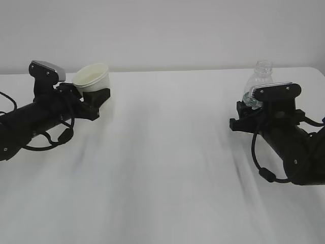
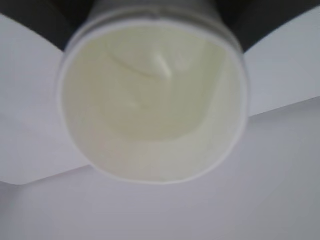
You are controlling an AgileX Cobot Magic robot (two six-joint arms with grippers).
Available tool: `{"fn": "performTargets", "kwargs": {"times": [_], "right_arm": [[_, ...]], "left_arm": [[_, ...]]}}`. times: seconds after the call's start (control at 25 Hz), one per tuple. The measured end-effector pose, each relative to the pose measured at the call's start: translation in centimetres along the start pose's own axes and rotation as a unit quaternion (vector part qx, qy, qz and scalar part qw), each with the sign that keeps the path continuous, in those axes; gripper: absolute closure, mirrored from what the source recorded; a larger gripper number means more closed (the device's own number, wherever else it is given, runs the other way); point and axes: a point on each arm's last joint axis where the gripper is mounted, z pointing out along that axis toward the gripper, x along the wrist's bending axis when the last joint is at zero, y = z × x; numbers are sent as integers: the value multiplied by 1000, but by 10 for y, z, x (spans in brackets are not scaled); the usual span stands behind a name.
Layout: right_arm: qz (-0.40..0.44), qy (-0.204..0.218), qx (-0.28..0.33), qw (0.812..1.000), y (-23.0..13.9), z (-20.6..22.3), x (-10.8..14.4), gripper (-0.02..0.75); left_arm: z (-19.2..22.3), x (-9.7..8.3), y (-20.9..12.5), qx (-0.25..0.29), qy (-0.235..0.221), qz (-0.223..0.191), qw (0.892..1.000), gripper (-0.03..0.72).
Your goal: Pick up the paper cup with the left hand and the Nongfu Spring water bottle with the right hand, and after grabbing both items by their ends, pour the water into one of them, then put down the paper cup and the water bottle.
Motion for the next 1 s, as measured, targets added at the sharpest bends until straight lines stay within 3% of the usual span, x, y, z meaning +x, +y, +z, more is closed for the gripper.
{"fn": "performTargets", "kwargs": {"times": [0.48, 0.8, 1.0], "right_arm": [[-1, 0, 3, 1000, -2, 0, 0, 256], [-1, 0, 3, 1000, -2, 0, 0, 255], [-1, 0, 3, 1000, -2, 0, 0, 256]], "left_arm": [[-3, 18, 3, -17, 89, 3, 996, 283], [-6, 31, -5, -10, 160, -10, 987, 286], [-6, 34, -10, -4, 176, -8, 984, 286]]}}
